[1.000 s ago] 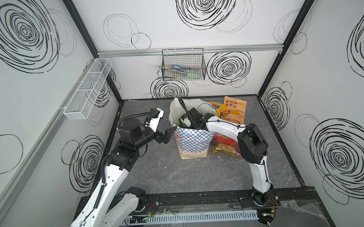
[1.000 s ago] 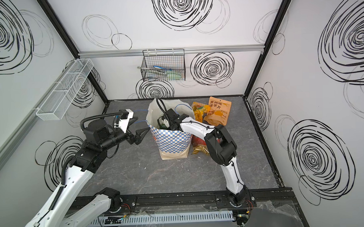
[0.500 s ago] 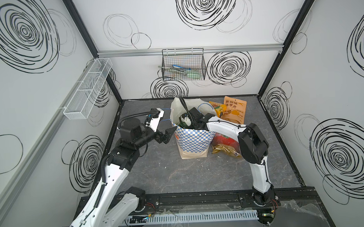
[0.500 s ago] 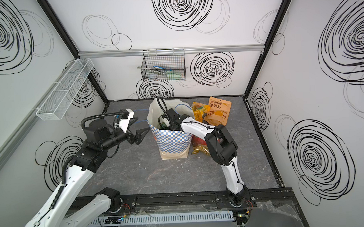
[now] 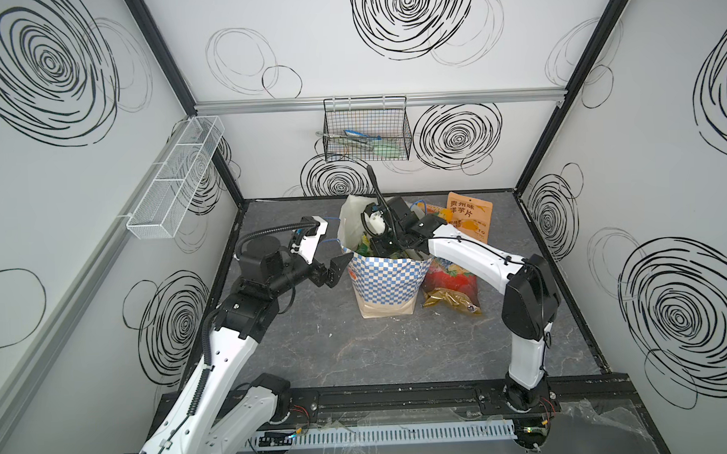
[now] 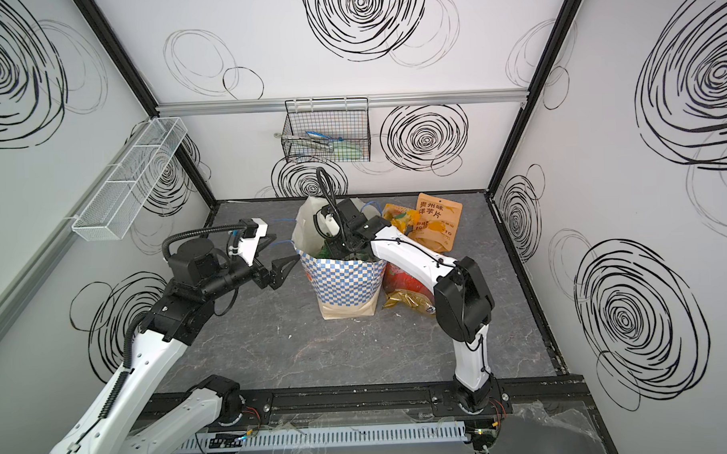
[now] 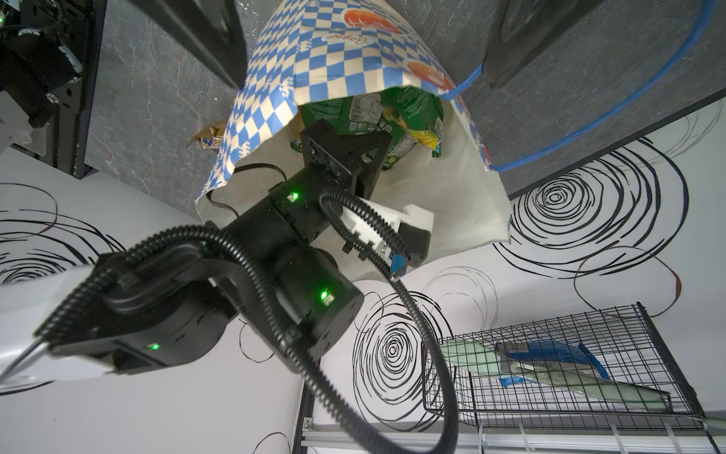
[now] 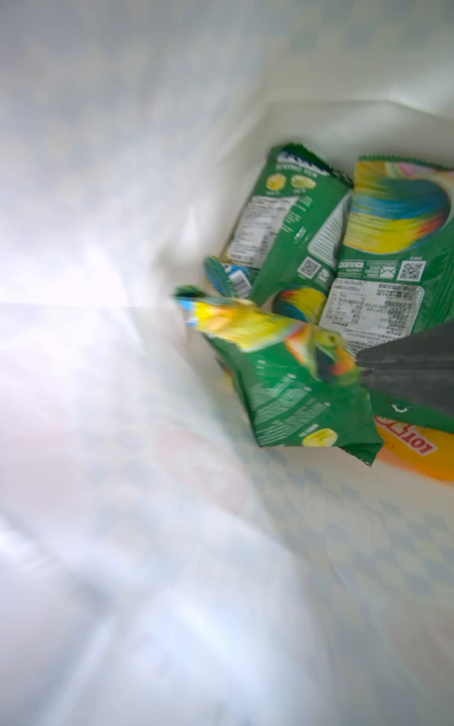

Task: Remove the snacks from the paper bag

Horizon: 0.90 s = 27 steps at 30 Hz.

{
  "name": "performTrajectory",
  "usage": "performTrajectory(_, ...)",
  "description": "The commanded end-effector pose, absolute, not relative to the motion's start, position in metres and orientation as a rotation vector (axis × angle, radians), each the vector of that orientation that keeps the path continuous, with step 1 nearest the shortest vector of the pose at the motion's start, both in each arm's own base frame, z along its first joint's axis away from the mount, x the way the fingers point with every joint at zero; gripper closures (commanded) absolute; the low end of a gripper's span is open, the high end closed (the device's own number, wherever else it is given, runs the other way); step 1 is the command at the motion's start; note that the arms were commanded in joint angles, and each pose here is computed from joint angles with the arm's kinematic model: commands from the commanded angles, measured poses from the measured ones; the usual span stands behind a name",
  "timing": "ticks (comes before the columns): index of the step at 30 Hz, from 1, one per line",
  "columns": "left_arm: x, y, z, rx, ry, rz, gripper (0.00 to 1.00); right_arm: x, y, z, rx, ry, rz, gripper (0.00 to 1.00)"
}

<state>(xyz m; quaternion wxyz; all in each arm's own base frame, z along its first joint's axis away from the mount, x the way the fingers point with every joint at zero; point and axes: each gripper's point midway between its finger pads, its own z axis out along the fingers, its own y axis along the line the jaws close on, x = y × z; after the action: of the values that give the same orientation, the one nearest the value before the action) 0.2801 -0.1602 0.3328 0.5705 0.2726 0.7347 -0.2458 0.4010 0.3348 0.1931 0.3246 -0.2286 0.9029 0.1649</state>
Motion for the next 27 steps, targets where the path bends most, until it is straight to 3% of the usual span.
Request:
performTrajectory(1, 0.280, -0.162, 0.342, 0.652, 1.678, -0.582, 0.04, 0.409, 0.331, 0.244, -0.548, 2.259, 0.480, 1.00)
performTrajectory(11, 0.279, -0.163, 0.342, 0.657, 1.675, -0.589, 0.04, 0.415, 0.320, 0.289, -0.466, 2.091, 0.575, 1.00)
performTrajectory(21, 0.276, -0.167, 0.343, 0.668, 1.663, -0.617, 0.04, 0.420, 0.324, 0.290, -0.474, 2.094, 0.593, 1.00)
performTrajectory(22, 0.276, -0.167, 0.343, 0.669, 1.663, -0.622, 0.04, 0.420, 0.326, 0.283, -0.484, 2.106, 0.586, 0.96)
performTrajectory(25, 0.275, -0.167, 0.345, 0.667, 1.660, -0.620, 0.04, 0.418, 0.334, 0.248, -0.549, 2.177, 0.516, 0.61)
performTrajectory(27, 0.275, -0.167, 0.345, 0.668, 1.658, -0.619, 0.04, 0.416, 0.339, 0.221, -0.595, 2.240, 0.471, 0.45)
